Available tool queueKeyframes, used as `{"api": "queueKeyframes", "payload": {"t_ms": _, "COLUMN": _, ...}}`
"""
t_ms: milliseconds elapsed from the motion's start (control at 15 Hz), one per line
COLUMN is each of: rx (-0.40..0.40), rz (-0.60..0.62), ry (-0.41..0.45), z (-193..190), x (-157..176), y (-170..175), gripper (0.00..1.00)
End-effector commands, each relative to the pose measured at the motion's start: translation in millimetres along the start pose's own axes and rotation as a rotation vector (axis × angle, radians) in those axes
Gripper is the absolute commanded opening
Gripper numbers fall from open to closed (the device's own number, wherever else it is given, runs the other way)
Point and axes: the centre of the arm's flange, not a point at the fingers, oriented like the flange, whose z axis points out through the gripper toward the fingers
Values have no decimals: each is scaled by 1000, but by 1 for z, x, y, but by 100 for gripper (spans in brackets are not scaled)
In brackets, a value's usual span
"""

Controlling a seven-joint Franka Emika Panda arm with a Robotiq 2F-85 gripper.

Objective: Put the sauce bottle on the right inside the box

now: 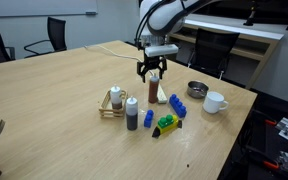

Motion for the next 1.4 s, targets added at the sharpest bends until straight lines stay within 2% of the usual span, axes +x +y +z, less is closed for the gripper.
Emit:
{"api": "queueKeyframes", "payload": {"t_ms": 0, "rx": -8, "rz": 41, "ry": -9, "z": 0, "x": 4, "y": 3, "gripper": 100}}
{"api": "queueKeyframes", "payload": {"t_ms": 467, "rx": -16, "rz": 51, "ry": -25, "z": 13, "x": 3, "y": 14, "gripper": 98}}
{"api": "queueKeyframes", "payload": {"t_ms": 600, "rx": -21, "rz": 54, "ry": -28, "z": 17, "x": 2, "y": 16, "gripper": 87}}
{"api": "queueKeyframes", "payload": {"t_ms": 733, "rx": -20, "rz": 57, "ry": -31, "z": 19, "x": 3, "y": 17, "gripper": 60}}
{"api": "queueKeyframes", "payload": {"t_ms": 1067, "rx": -1, "rz": 54, "ry": -28, "z": 19, "x": 3, "y": 15, "gripper": 28}}
{"api": "queueKeyframes", "payload": {"t_ms": 1333, "rx": -4, "rz": 54, "ry": -34, "z": 10, "x": 0, "y": 14, "gripper": 28}}
